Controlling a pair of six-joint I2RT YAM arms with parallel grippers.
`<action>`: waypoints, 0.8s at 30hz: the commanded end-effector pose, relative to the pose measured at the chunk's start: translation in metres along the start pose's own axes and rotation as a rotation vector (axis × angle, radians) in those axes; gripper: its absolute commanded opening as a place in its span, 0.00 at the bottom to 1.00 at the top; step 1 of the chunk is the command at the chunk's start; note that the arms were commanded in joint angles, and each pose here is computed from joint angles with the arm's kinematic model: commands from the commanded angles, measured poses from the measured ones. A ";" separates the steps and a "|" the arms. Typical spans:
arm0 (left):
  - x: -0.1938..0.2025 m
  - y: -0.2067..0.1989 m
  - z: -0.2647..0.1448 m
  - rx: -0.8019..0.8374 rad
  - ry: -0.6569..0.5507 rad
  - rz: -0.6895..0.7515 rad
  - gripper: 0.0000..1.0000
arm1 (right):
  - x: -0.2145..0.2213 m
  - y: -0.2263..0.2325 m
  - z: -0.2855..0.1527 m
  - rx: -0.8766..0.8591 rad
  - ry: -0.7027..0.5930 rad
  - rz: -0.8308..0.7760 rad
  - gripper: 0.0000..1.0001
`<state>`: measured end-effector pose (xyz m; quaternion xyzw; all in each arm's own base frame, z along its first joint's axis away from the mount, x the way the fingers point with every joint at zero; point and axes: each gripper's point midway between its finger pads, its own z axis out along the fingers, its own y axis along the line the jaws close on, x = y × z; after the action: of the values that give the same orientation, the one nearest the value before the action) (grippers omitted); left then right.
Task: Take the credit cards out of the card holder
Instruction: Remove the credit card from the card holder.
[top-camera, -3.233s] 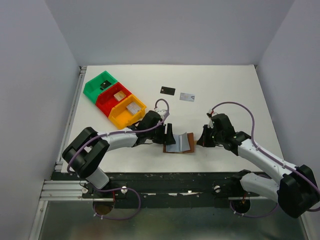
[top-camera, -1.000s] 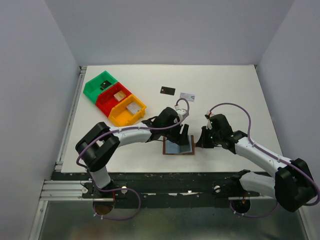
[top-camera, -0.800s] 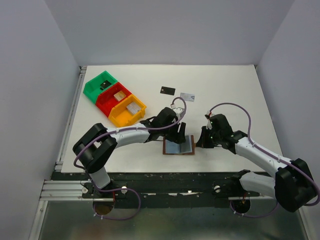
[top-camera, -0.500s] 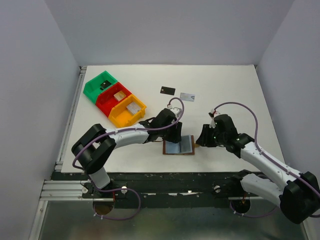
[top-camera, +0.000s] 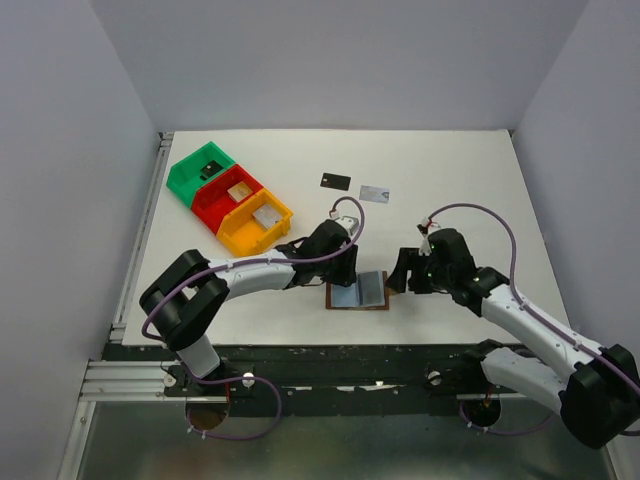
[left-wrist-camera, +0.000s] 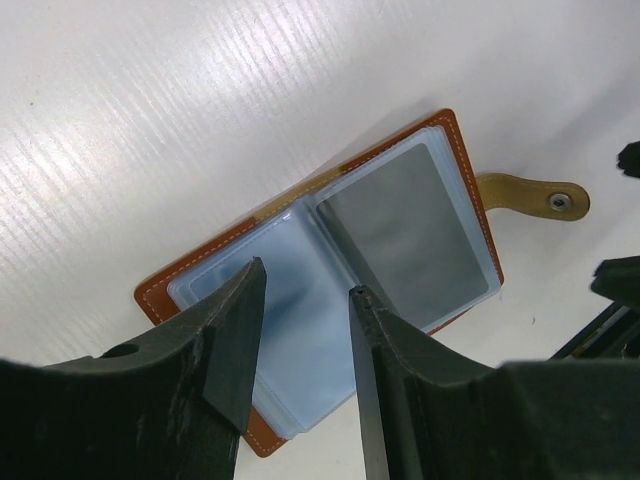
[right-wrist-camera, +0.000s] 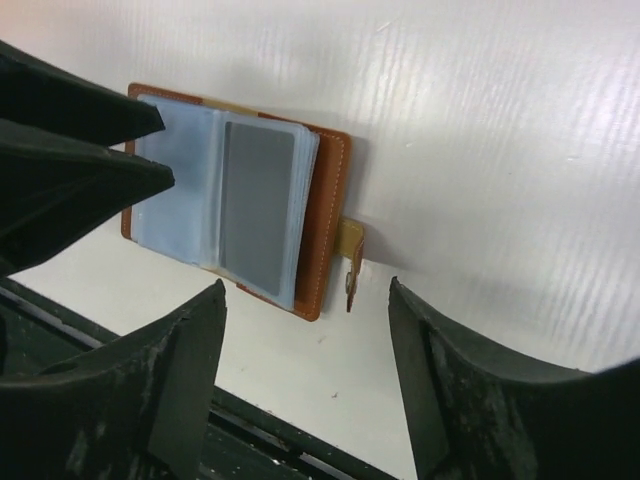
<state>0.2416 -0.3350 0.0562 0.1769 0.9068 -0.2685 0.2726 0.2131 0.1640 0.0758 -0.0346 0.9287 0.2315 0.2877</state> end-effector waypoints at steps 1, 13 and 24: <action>-0.003 0.004 -0.006 -0.018 -0.019 -0.009 0.52 | -0.012 -0.018 -0.010 0.104 -0.062 -0.042 0.75; -0.007 -0.014 -0.009 0.076 -0.030 0.020 0.52 | 0.005 -0.019 0.022 0.113 0.094 -0.005 0.55; -0.009 -0.037 -0.008 0.192 0.021 0.088 0.58 | 0.003 -0.004 0.025 0.030 0.102 -0.004 0.00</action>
<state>0.2298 -0.3456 0.0631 0.2117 0.8912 -0.3068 0.2584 0.2165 0.1583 0.0345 -0.0339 0.9602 0.1749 0.2150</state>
